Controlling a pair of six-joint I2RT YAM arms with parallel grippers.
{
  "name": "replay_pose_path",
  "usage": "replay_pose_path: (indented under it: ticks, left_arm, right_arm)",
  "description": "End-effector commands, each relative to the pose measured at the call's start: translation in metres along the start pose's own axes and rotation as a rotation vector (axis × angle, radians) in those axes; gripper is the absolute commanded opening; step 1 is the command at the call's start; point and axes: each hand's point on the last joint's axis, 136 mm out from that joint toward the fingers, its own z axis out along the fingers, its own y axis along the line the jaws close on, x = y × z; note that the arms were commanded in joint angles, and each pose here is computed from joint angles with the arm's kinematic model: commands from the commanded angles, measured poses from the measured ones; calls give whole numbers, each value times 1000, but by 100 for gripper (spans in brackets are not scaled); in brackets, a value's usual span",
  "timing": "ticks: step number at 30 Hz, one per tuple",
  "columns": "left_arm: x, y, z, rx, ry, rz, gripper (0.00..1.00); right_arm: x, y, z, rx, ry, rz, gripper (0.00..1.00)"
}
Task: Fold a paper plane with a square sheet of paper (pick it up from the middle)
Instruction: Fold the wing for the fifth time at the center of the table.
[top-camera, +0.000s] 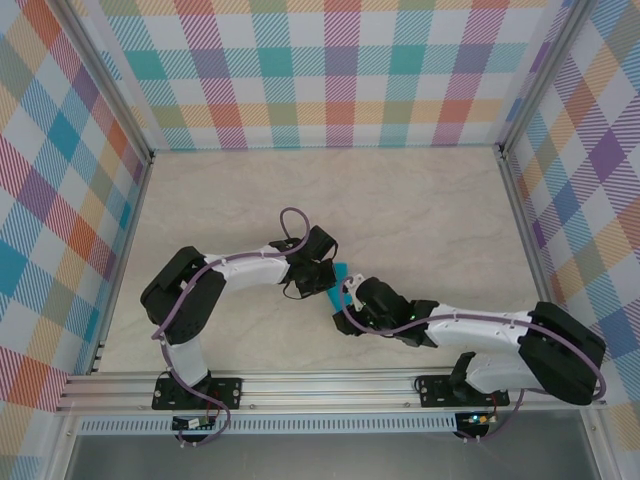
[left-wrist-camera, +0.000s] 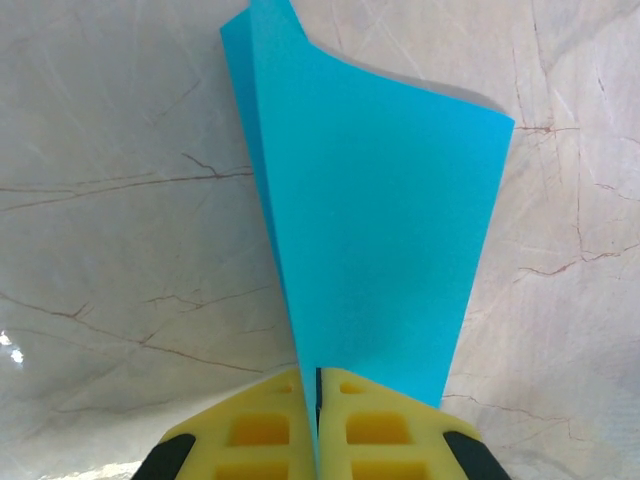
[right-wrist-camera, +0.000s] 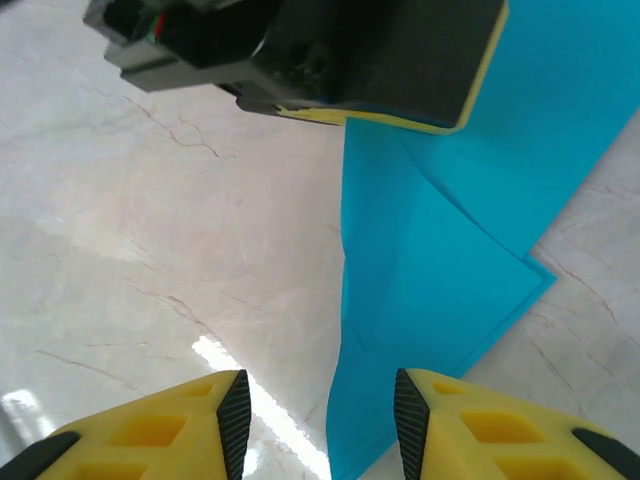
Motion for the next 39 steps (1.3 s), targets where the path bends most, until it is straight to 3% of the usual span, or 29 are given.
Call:
replay_pose_path:
  ticks: [1, 11, 22, 31, 39]
  left_arm:
    - [2, -5, -1, -10, 0, 3, 0]
    - [3, -8, -1, 3, 6, -1, 0]
    - [4, -10, -2, 16, 10, -3, 0]
    - [4, -8, -3, 13, 10, -4, 0]
    - [4, -7, -5, 6, 7, 0, 0]
  right_arm:
    - [-15, -6, 8, 129, -58, -132, 44]
    - [-17, -9, 23, 255, -109, -254, 48]
    - [-18, -12, 35, 308, -117, -308, 44]
    - [-12, -21, 39, 352, -92, -311, 32]
    - [-6, -31, 36, 398, -70, -278, 9]
